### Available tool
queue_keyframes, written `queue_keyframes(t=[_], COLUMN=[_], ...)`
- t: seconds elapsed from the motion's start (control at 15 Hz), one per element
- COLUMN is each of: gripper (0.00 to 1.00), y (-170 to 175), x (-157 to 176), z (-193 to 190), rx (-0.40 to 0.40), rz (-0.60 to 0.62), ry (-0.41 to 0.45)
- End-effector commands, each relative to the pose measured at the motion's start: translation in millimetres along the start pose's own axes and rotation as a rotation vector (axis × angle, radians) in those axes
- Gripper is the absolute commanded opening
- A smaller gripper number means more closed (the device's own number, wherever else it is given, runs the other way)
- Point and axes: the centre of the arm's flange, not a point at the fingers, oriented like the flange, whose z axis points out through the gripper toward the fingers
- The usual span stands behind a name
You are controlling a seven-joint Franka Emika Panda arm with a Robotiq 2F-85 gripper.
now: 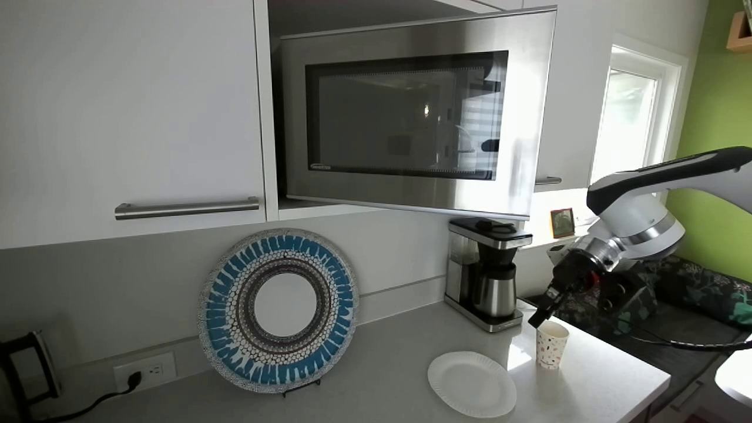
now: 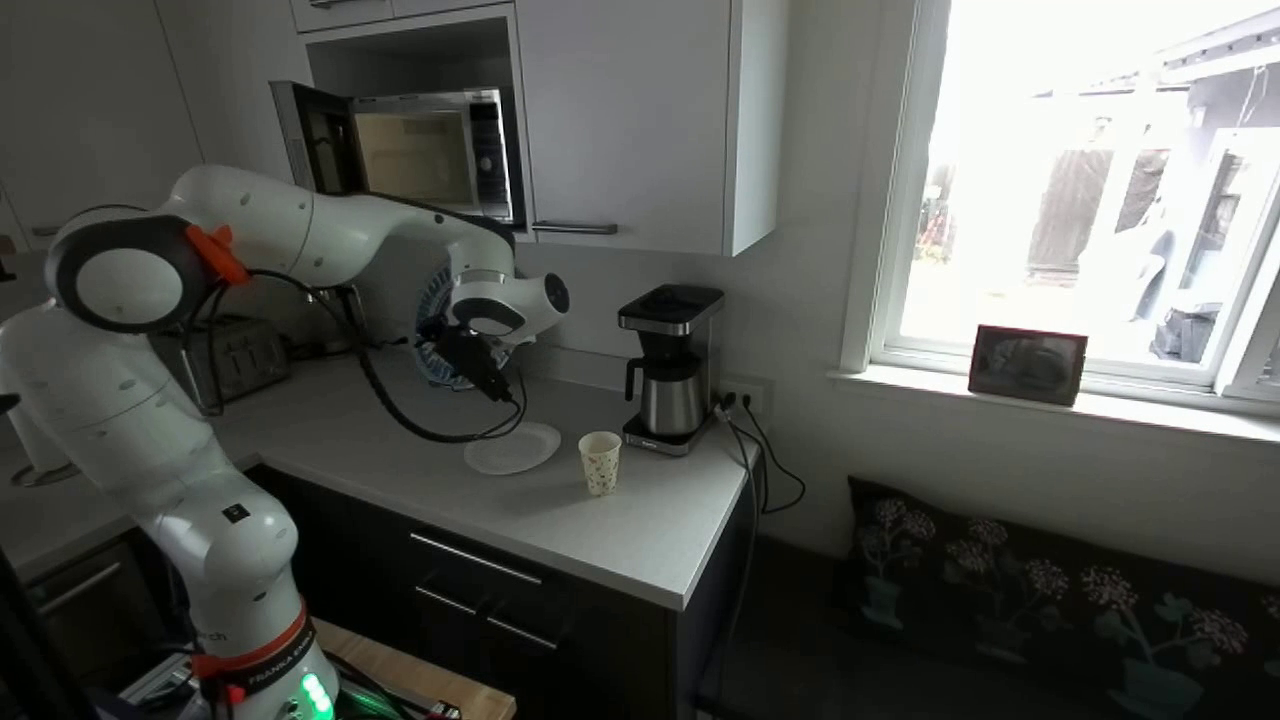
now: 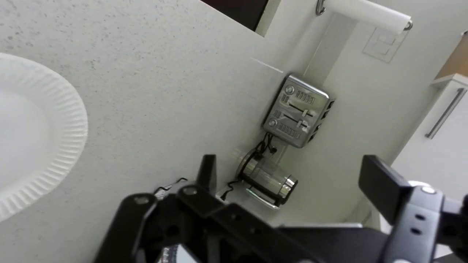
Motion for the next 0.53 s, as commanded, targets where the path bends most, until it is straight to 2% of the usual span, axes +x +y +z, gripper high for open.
queue_keyframes(t=[0.0, 0.2, 0.27, 0.33, 0.47], gripper=[1.0, 1.0, 1.0, 1.0, 1.0], y=[-12, -26, -13, -5, 16], x=[-2, -6, -14, -19, -28], z=[1, 2, -1, -6, -15], rx=[0.0, -0.001, 0.017, -0.039, -0.1], rz=[-0.033, -0.067, -0.029, -0.016, 0.017], ry=[0.001, 0.005, 0.063, 0.107, 0.175])
